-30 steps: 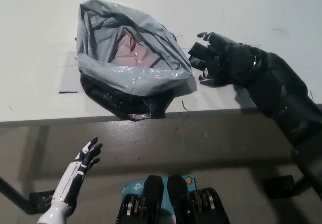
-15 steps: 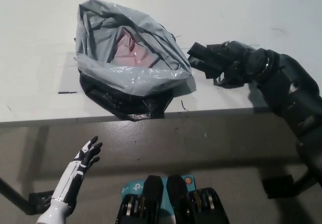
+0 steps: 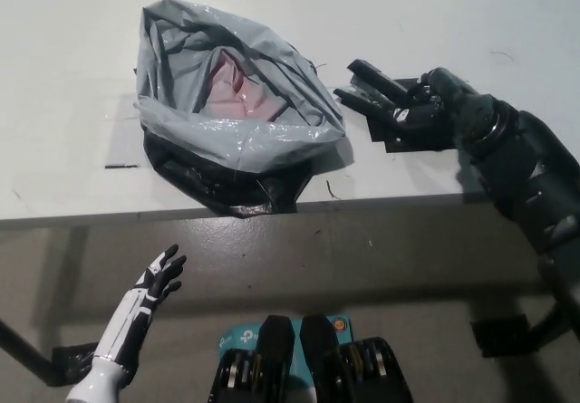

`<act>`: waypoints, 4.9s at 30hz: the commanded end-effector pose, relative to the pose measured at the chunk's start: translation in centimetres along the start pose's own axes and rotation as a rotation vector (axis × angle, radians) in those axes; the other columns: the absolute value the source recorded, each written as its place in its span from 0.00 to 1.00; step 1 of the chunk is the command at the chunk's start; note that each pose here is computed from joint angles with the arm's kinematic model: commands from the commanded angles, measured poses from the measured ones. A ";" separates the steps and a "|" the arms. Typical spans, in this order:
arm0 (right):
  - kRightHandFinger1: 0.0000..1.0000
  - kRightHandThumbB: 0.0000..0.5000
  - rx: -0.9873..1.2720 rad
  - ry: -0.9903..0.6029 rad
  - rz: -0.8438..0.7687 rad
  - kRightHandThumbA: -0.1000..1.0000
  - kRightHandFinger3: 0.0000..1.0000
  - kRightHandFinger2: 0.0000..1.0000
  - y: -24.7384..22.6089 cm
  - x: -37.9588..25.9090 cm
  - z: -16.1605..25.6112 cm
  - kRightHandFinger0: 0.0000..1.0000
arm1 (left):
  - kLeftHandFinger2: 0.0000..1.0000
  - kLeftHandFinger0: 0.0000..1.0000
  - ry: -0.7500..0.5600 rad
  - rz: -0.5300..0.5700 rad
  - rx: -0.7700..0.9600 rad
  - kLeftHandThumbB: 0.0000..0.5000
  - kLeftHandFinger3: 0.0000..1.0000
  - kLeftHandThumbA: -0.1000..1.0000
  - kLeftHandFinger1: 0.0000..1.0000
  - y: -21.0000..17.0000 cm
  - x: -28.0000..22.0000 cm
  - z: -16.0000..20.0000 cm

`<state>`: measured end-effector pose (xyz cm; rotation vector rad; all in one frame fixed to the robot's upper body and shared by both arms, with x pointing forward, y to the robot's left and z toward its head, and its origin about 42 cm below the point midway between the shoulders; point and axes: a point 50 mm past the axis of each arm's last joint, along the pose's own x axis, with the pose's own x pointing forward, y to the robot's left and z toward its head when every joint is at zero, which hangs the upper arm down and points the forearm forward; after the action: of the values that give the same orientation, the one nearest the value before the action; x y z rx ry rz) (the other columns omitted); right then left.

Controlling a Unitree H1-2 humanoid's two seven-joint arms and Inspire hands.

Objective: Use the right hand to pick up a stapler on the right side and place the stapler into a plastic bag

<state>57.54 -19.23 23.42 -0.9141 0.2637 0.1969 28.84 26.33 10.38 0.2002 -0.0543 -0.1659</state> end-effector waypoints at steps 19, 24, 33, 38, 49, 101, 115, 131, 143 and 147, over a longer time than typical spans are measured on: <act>0.43 0.53 0.419 -0.337 -0.153 0.35 0.49 0.61 -8.2 -1.4 11.0 0.12 | 1.00 1.00 -0.048 -0.007 0.029 0.63 1.00 1.00 1.00 0.5 -0.1 0.9; 0.36 0.48 0.470 -0.426 -0.138 0.31 0.35 0.64 -9.3 -2.2 14.1 0.00 | 1.00 1.00 -0.053 -0.009 0.008 0.60 1.00 1.00 1.00 0.6 -0.2 0.8; 0.35 0.48 0.371 -0.530 -0.112 0.35 0.11 0.50 -8.8 -3.9 20.1 0.08 | 1.00 1.00 -0.047 -0.006 0.011 0.63 1.00 1.00 1.00 0.6 -0.3 0.7; 0.35 0.52 0.264 -0.539 -0.096 0.36 0.02 0.52 -5.9 -4.0 22.1 0.03 | 1.00 1.00 -0.050 -0.007 0.001 0.62 1.00 1.00 1.00 0.5 -0.4 0.8; 0.40 0.51 0.155 -0.486 -0.016 0.25 0.06 0.63 2.2 -3.4 21.9 0.03 | 1.00 1.00 -0.052 -0.008 0.022 0.59 1.00 1.00 1.00 0.5 -0.3 0.8; 1.00 0.92 0.207 -1.334 -0.535 1.00 1.00 1.00 -16.9 -28.9 10.9 1.00 | 1.00 1.00 -0.072 -0.004 0.023 0.57 1.00 1.00 1.00 0.9 0.5 1.5; 1.00 0.75 0.338 -1.276 -0.467 1.00 1.00 1.00 3.0 -35.8 -3.1 1.00 | 1.00 1.00 -0.096 -0.011 0.026 0.51 1.00 1.00 1.00 1.3 2.4 1.9; 1.00 0.68 0.418 -0.758 -0.267 0.93 1.00 1.00 12.9 -21.1 -8.4 1.00 | 1.00 1.00 -0.106 -0.023 0.045 0.55 1.00 1.00 1.00 1.4 3.2 2.6; 1.00 0.60 0.422 -0.622 -0.139 0.89 1.00 1.00 15.2 -19.2 -11.5 1.00 | 1.00 1.00 -0.114 -0.026 0.041 0.54 1.00 1.00 1.00 1.2 3.2 2.8; 1.00 0.64 0.412 -0.621 -0.141 0.92 1.00 1.00 15.4 -19.2 -11.7 1.00 | 1.00 1.00 -0.109 -0.029 0.026 0.54 1.00 1.00 1.00 1.1 3.1 2.6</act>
<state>32.77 -20.50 9.84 -0.4273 -0.2425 0.2633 31.60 26.24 11.97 0.2176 -0.1021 -0.1913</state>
